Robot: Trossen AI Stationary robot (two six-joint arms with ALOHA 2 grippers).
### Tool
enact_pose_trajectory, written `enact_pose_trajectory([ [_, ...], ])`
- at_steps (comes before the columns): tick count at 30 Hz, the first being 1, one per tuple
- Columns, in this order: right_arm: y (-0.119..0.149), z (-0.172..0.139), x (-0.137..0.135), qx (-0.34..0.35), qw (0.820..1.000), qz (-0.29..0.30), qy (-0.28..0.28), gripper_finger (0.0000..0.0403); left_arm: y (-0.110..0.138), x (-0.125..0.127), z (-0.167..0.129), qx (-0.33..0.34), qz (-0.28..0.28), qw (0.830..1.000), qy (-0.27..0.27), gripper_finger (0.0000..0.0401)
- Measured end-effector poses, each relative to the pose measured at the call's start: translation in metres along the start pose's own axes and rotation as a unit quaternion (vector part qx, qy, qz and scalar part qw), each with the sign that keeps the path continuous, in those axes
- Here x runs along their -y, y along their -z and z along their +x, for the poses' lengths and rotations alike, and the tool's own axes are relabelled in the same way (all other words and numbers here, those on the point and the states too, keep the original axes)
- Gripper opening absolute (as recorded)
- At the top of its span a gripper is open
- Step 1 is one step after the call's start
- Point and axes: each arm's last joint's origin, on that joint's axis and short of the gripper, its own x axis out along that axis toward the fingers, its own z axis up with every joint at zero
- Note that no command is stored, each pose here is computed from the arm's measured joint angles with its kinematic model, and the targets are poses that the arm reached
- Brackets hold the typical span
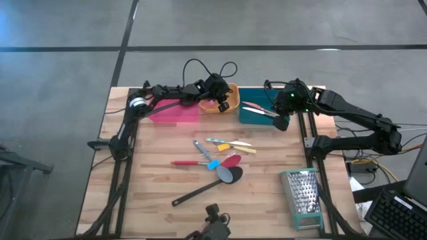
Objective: Pick & Place Kitchen Items
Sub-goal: Put the pink spatula into the yellow bin, then put the white knife into the blue bin
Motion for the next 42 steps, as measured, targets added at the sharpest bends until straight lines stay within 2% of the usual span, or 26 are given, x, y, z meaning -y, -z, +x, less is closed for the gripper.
enact_pose_trajectory([
  [3,0.000,0.000,0.000,0.000,1.000,0.000,0.000,0.0008,-0.002,-0.001,-0.001,0.002,0.001,1.000,-0.010,0.0084],
  [8,0.000,0.000,0.000,0.000,1.000,-0.003,0.000,0.0008,-0.009,-0.004,-0.004,0.007,0.001,1.000,-0.024,0.0176],
  [11,0.000,0.000,0.000,0.000,1.000,-0.006,0.000,0.0008,-0.011,-0.004,-0.005,0.003,0.006,1.000,-0.017,0.0212],
  [17,0.001,0.002,0.000,-0.002,1.000,-0.012,0.000,0.0008,-0.013,-0.004,-0.009,-0.037,0.009,0.999,-0.006,0.0231],
  [22,0.003,0.004,-0.001,-0.006,1.000,-0.014,-0.001,0.0008,-0.030,-0.005,-0.022,-0.063,0.012,0.998,0.003,0.0232],
  [28,0.004,0.005,-0.001,-0.008,1.000,-0.014,-0.001,0.0008,-0.062,0.006,-0.060,-0.030,0.033,0.999,0.012,0.0231],
  [34,0.004,0.005,-0.001,-0.007,1.000,-0.014,0.000,0.0008,-0.090,0.024,-0.114,0.002,0.060,0.998,0.014,0.0231],
  [42,0.003,0.005,-0.001,-0.003,1.000,-0.014,0.000,0.0008,-0.107,0.050,-0.197,0.007,0.087,0.995,0.044,0.0231],
])
